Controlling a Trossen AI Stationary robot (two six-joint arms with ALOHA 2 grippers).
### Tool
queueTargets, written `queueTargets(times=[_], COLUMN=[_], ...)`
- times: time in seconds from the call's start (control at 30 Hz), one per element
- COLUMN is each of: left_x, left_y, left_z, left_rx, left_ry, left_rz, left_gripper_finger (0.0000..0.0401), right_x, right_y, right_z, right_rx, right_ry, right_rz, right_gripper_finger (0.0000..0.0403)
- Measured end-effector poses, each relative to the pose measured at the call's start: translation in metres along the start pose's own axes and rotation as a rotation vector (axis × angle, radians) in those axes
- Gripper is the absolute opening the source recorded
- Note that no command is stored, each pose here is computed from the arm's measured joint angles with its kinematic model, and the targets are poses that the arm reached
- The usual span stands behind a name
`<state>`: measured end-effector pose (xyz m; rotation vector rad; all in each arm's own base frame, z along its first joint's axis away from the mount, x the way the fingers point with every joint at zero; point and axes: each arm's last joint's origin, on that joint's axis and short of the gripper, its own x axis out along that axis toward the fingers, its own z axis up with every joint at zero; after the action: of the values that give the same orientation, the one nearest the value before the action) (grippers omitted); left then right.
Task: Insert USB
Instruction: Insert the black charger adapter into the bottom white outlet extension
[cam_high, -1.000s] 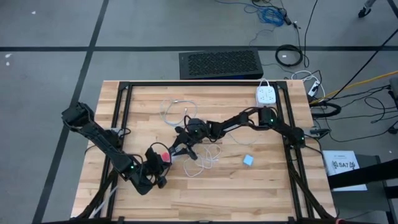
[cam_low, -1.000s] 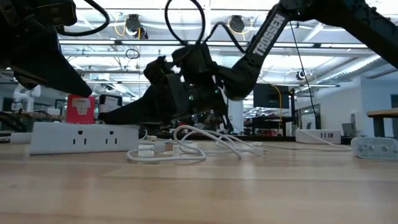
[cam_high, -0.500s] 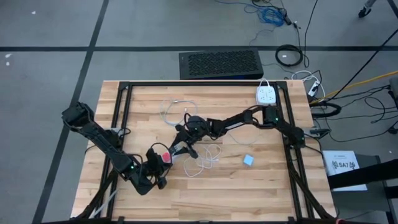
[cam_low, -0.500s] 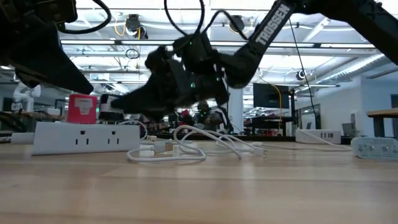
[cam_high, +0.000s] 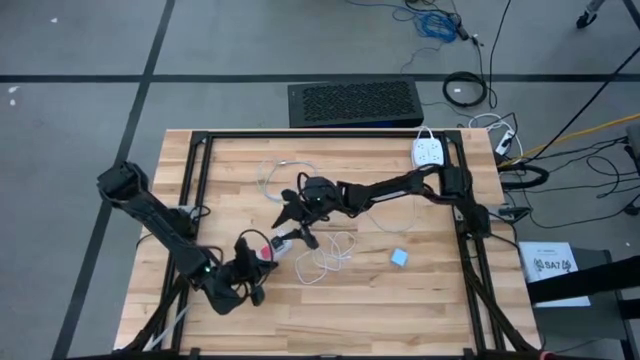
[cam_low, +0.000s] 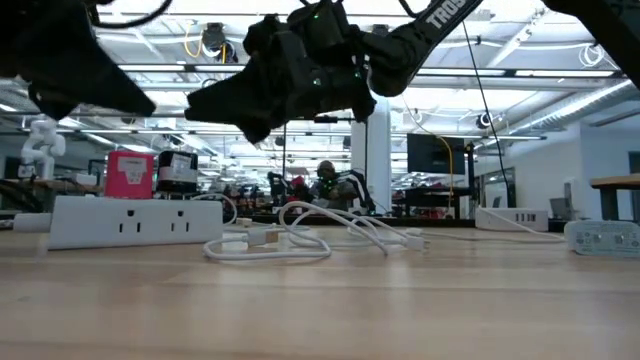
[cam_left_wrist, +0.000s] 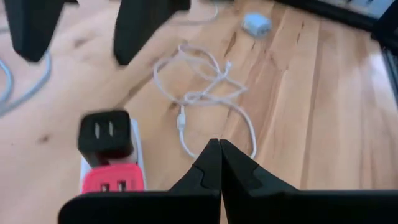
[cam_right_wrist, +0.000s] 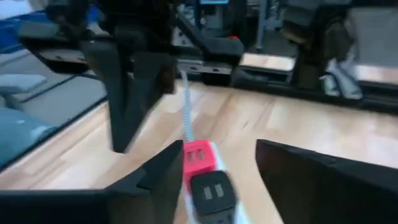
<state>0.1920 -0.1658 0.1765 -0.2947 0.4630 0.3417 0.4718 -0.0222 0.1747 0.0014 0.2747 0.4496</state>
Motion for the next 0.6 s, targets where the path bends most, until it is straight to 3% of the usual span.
queueTargets(times=[0.27, 0.6], left_x=[-0.012, -0.018], left_y=[0.003, 0.006], left_z=[0.012, 0.02], left_rx=[-0.002, -0.013], left_ry=[-0.066, -0.105], left_rz=[-0.003, 0.007], left_gripper_finger=[0.0, 0.0], right_x=[0.017, 0.022], right_y=[0.017, 0.02], right_z=[-0.013, -0.019], right_rx=[-0.069, -0.058], right_ry=[0.048, 0.067], right_rz=[-0.074, -0.093], right_gripper_finger=[0.0013, 0.0002])
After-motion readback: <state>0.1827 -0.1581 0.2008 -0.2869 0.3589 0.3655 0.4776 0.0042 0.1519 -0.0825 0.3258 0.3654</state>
